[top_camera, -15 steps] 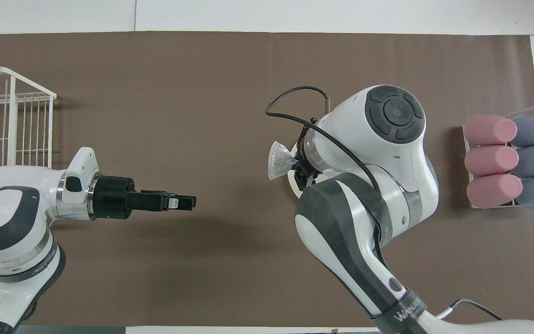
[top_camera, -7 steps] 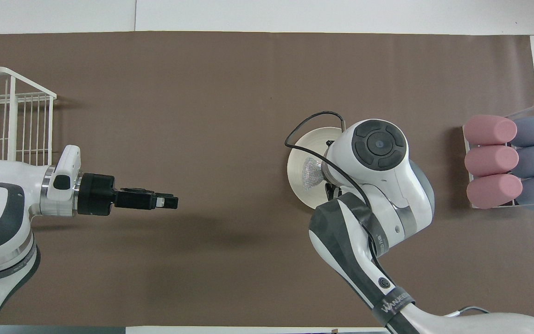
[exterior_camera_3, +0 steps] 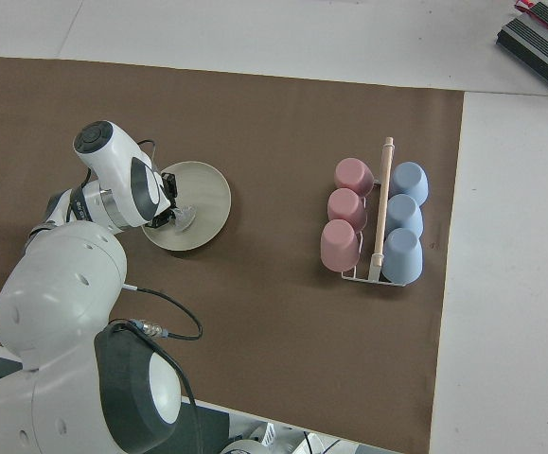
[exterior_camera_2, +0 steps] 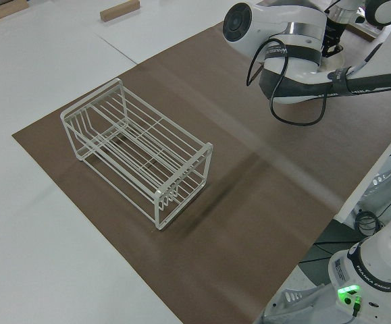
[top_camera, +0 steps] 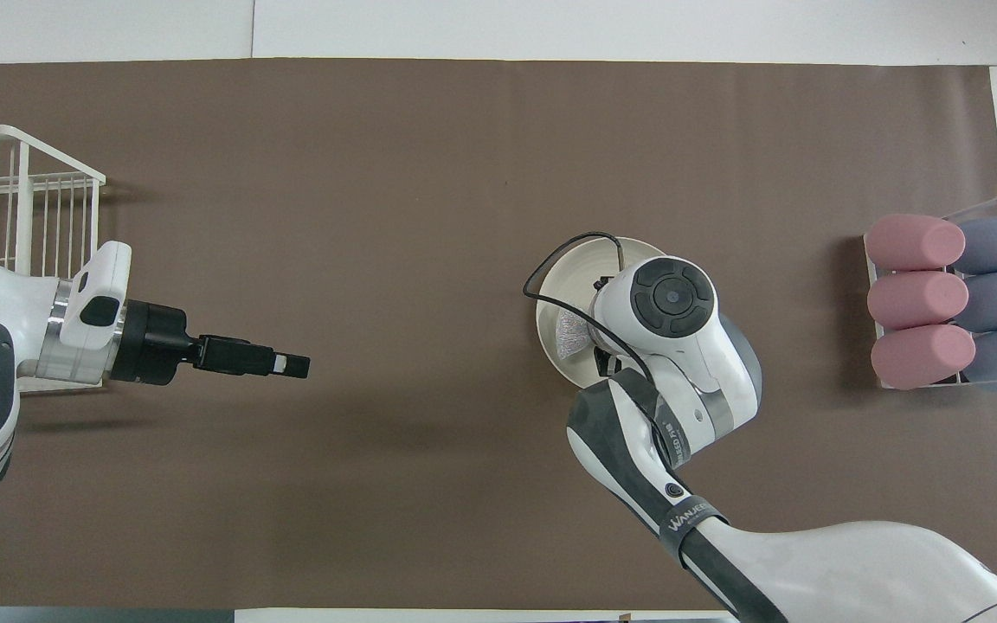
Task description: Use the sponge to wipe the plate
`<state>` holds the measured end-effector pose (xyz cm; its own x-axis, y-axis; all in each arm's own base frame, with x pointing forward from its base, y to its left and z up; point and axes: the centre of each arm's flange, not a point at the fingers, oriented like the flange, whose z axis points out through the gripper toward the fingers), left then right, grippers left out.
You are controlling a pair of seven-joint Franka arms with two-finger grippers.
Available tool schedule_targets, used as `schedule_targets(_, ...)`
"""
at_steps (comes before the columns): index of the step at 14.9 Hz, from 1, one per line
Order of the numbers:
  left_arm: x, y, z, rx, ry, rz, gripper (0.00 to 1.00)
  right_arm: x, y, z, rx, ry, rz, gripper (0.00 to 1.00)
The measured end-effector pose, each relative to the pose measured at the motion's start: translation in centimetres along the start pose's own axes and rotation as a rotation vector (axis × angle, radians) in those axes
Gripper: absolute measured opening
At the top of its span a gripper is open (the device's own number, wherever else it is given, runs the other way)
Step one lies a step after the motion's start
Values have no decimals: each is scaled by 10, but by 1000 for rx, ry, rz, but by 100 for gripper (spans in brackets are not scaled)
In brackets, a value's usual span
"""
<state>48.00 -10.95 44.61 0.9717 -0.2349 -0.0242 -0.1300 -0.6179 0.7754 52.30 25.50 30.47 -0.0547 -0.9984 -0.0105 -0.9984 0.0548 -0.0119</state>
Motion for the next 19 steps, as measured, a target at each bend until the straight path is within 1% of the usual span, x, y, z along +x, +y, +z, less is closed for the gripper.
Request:
schedule_targets(3, 7, 18, -14, 135, -19, -48, 100, 4, -2, 0, 1, 2, 6, 11)
schedule_targets(5, 11, 28, -22, 213, -23, -63, 100, 13, -7, 1, 8, 19, 4, 11)
schedule_targets(10, 15, 50, -54, 425, -29, -90, 100, 50, -23, 4, 21, 59, 33, 11)
schedule_targets(13, 14, 64, -73, 538, -50, -81, 100, 68, -29, 5, 25, 74, 48, 11)
schedule_targets(16, 12, 72, -97, 669, -54, -79, 100, 68, -30, 4, 29, 72, 46, 11)
schedule_targets(19, 10, 82, -123, 780, -28, -99, 100, 61, -32, 4, 71, 46, 49, 11)
